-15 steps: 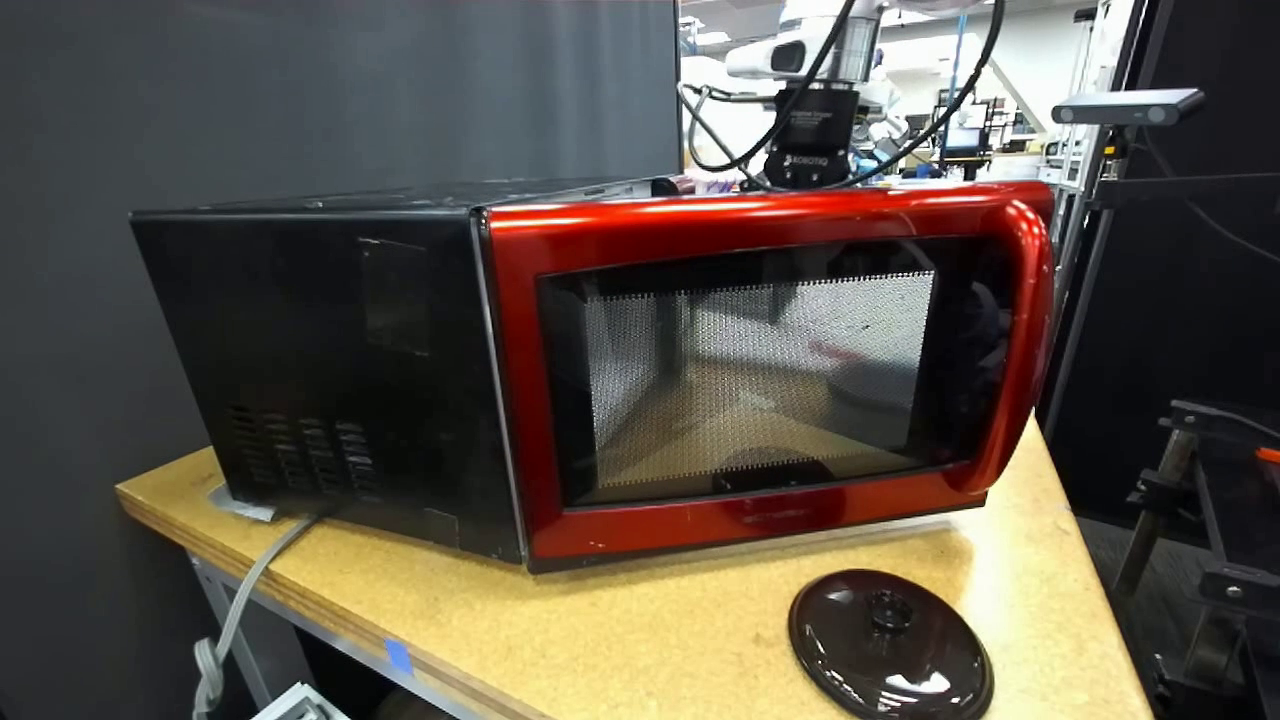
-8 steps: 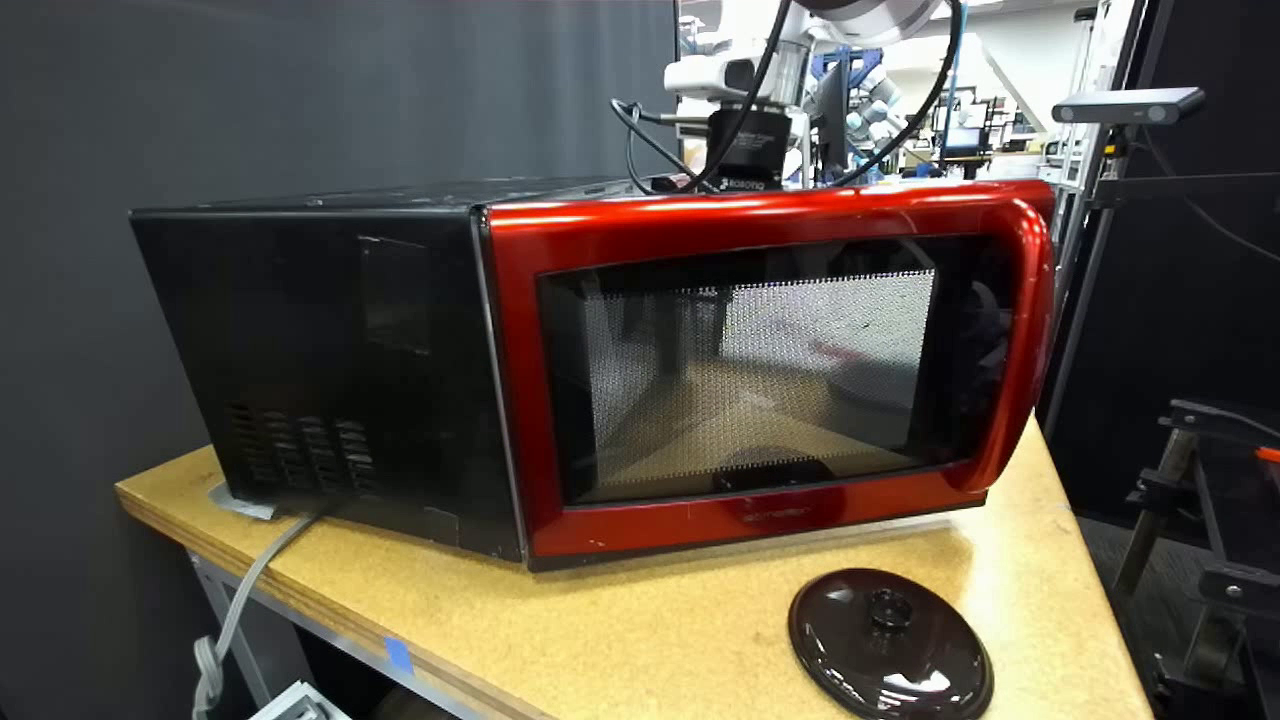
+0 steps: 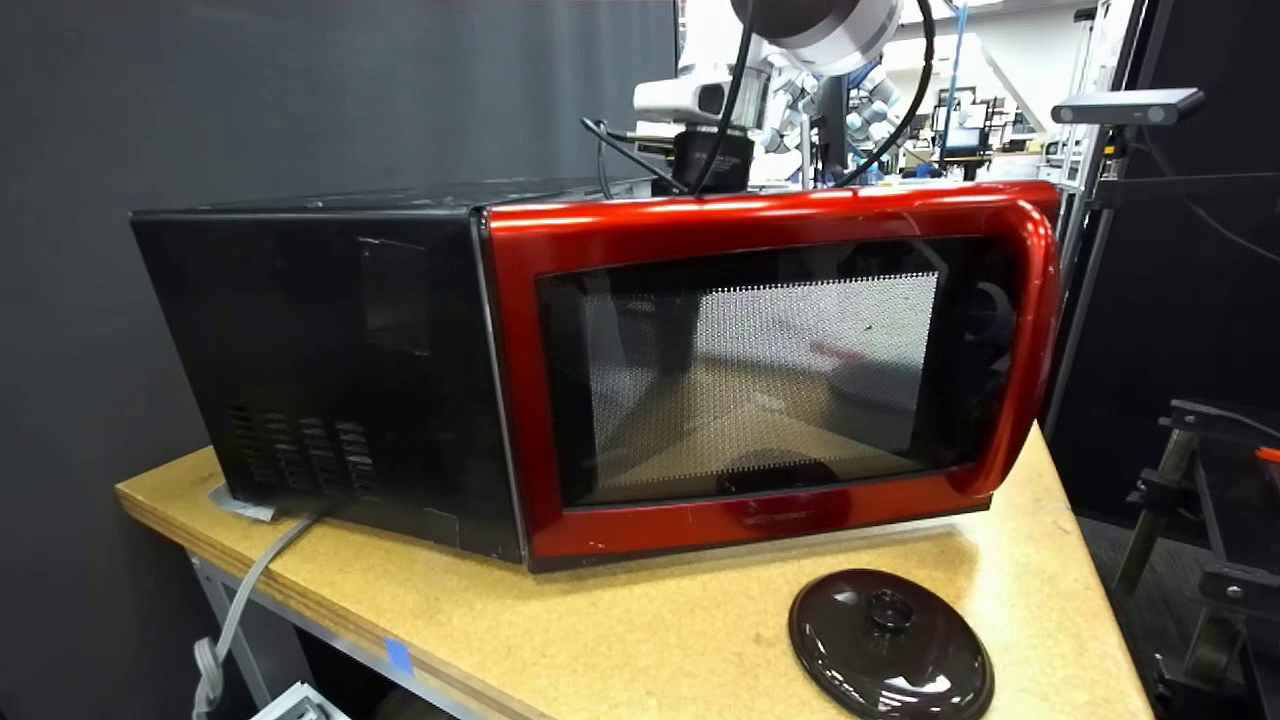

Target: Pick the marker from the bowl and put it on the table, then open the microwave and pick the black object and put it in

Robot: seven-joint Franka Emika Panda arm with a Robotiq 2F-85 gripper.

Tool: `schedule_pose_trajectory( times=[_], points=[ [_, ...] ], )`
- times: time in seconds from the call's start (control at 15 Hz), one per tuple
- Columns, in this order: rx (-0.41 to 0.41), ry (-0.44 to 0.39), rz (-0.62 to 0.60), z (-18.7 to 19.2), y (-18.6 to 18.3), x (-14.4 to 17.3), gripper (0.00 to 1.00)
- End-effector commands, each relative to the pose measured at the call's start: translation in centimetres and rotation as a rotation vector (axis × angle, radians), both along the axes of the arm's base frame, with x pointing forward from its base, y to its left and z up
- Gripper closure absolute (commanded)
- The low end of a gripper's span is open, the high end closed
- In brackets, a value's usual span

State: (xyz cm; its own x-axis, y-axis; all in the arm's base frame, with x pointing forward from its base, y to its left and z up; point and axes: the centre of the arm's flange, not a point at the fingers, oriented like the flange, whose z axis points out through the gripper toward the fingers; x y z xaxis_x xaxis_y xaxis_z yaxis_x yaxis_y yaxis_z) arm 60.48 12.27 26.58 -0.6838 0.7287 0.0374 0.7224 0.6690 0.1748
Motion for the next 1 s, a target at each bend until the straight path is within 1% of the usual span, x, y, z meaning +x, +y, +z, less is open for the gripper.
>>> schedule_pose_trajectory(
  times=[0.0,0.2,0.4,0.67,0.93],
  points=[
    [0.020,0.011,0.057,-0.3,1.2,0.6,1.00],
    [0.025,0.005,0.068,-0.7,3.1,0.7,1.00],
    [0.029,-0.020,0.055,-1.0,4.5,1.0,1.00],
    [0.033,-0.039,-0.007,-1.3,5.2,1.9,1.00],
    [0.021,-0.058,-0.063,-1.3,5.0,2.5,1.00]
  ],
)
